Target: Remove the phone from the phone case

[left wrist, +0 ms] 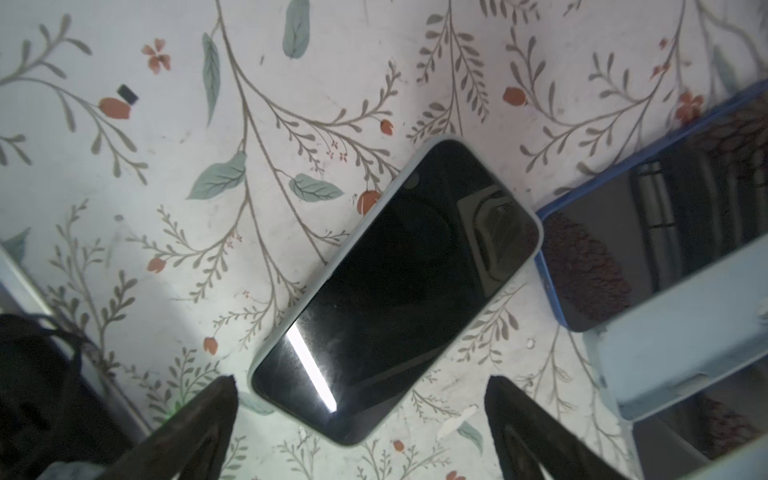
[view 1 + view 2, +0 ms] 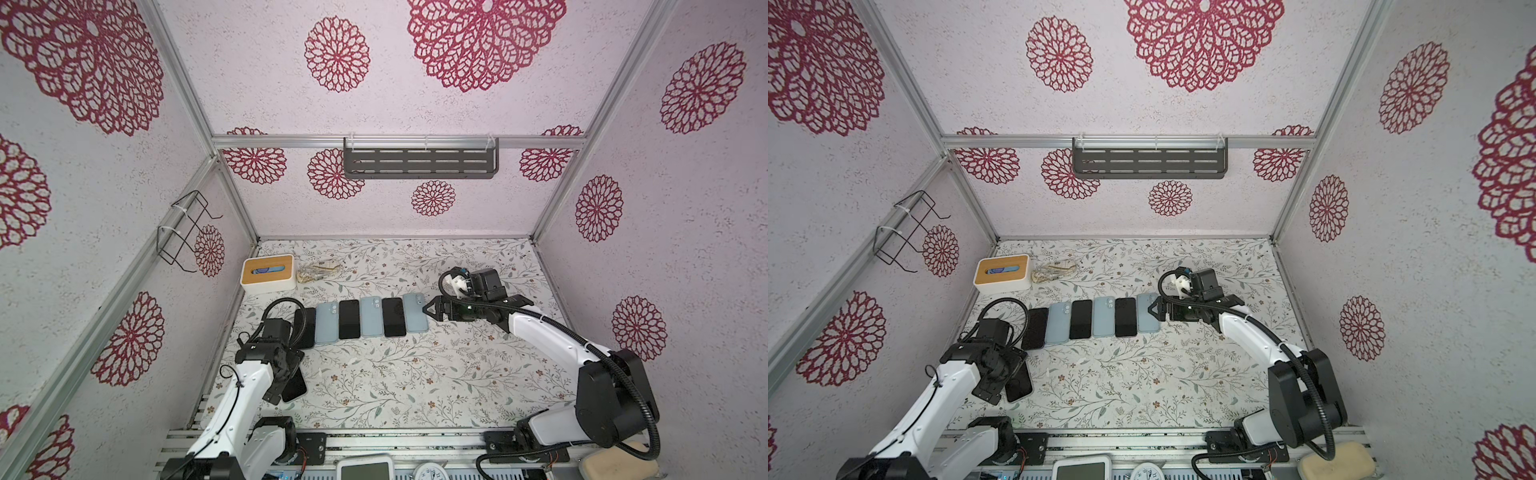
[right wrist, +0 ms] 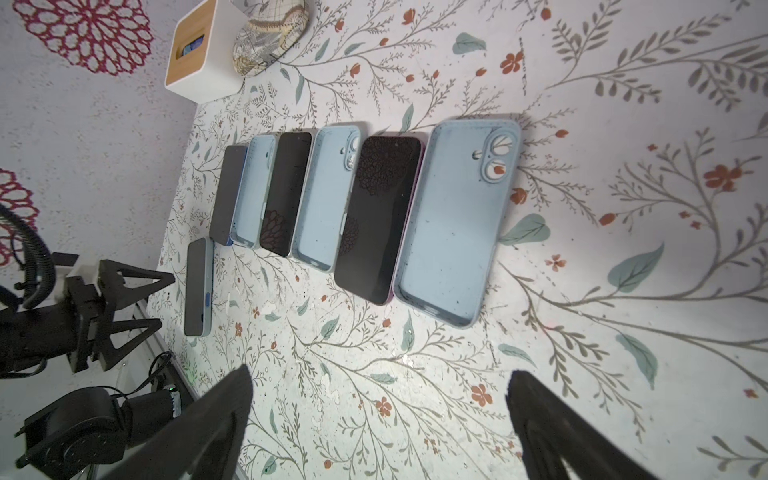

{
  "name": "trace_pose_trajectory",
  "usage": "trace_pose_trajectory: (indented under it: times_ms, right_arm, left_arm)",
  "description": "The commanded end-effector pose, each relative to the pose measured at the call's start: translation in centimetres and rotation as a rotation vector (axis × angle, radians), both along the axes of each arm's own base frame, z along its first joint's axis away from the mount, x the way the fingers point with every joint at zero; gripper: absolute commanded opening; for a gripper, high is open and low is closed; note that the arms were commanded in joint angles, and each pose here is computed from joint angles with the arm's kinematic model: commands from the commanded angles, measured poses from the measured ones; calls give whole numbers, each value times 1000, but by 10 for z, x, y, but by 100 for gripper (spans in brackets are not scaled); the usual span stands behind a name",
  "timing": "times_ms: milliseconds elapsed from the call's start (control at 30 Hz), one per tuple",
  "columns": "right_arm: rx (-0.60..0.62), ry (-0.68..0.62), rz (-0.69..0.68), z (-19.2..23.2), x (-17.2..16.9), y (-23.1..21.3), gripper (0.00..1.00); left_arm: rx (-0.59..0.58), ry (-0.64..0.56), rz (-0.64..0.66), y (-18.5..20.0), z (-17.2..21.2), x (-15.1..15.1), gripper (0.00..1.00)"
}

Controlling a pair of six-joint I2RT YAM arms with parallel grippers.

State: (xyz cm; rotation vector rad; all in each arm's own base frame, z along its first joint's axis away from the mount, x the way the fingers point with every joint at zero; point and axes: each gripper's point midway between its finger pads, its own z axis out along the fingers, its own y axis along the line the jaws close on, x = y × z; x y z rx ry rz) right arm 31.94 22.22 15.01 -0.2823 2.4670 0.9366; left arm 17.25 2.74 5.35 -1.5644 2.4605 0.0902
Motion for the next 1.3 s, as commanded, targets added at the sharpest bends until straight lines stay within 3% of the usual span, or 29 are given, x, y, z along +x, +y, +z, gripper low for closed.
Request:
trace_pose_trajectory:
  times_ms: [0,500,1133,1267]
  right_arm:
    - [41,-23,14,10,2,8,99]
    - [52,-41,26,16,2,9,99]
    - [49,-55,39,26,1,9,99]
    - [45,-60,43,29,0,9,99]
  left_arm:
    - [69,20,-113,5,5,12,97]
    - [-25,-4,-249,-11,-26,20,97]
    - [-49,-11,-155,-1,-41,10,97]
    - [-13,51,-162,3,-41,4,99]
